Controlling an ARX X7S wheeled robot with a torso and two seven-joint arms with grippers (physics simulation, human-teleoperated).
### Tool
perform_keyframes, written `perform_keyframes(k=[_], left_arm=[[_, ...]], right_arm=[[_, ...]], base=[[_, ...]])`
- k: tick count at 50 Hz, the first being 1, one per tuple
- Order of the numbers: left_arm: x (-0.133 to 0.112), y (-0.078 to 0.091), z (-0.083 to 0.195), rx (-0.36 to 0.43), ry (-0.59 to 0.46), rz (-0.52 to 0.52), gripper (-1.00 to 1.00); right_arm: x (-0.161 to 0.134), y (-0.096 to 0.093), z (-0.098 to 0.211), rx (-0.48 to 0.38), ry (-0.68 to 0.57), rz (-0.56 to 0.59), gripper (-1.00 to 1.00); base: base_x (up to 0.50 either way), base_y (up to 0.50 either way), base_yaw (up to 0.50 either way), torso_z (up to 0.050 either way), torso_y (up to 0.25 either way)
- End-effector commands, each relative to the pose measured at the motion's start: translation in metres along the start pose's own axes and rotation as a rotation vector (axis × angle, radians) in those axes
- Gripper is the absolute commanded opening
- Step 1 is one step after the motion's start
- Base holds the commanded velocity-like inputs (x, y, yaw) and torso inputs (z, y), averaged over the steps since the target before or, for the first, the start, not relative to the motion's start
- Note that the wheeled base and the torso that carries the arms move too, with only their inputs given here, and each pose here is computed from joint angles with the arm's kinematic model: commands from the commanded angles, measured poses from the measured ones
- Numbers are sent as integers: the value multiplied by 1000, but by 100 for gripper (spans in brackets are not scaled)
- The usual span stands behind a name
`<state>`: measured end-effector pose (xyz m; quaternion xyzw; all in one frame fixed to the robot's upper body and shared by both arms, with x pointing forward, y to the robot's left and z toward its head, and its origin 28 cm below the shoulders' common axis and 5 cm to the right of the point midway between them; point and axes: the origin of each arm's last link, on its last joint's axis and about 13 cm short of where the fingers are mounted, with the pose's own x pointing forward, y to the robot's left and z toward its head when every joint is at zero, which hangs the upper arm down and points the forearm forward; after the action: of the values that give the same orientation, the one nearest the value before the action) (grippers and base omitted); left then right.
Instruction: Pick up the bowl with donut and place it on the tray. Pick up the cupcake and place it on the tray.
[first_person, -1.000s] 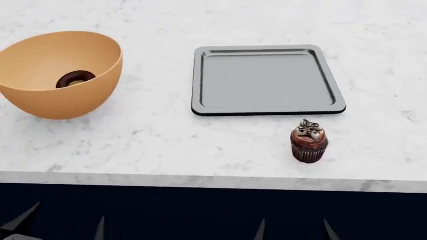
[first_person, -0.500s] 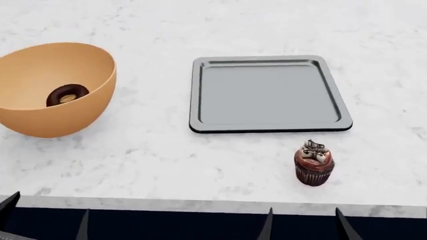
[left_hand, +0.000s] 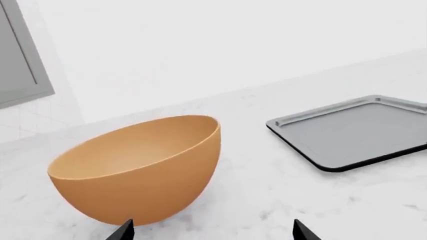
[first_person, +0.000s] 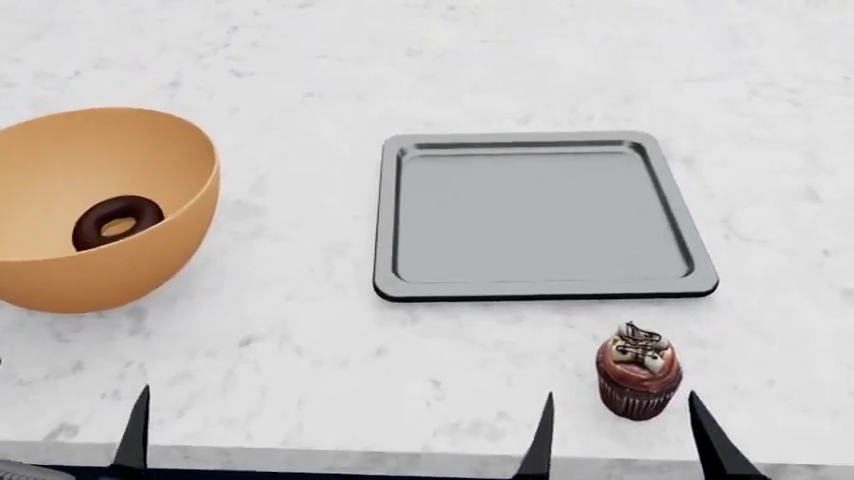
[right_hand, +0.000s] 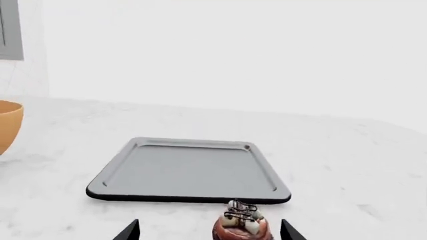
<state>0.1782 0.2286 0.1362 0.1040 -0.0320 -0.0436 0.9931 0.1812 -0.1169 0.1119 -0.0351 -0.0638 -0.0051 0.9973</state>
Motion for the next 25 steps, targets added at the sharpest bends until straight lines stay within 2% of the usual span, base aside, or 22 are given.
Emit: perform_keyframes(k=[1,14,25], left_arm=[[-1,4,5,-13,-3,29,100],[1,5,5,-8,-3,34,100],[2,5,6,-8,-9,33,100]], right_arm=[[-1,-4,10,8,-33,-1,100],[-1,-5,14,-9,-56,-8,100],[-1,-5,17,-9,-73,-9,100]], base=[[367,0,0,0,0],[495,0,0,0,0],[21,0,0,0,0]])
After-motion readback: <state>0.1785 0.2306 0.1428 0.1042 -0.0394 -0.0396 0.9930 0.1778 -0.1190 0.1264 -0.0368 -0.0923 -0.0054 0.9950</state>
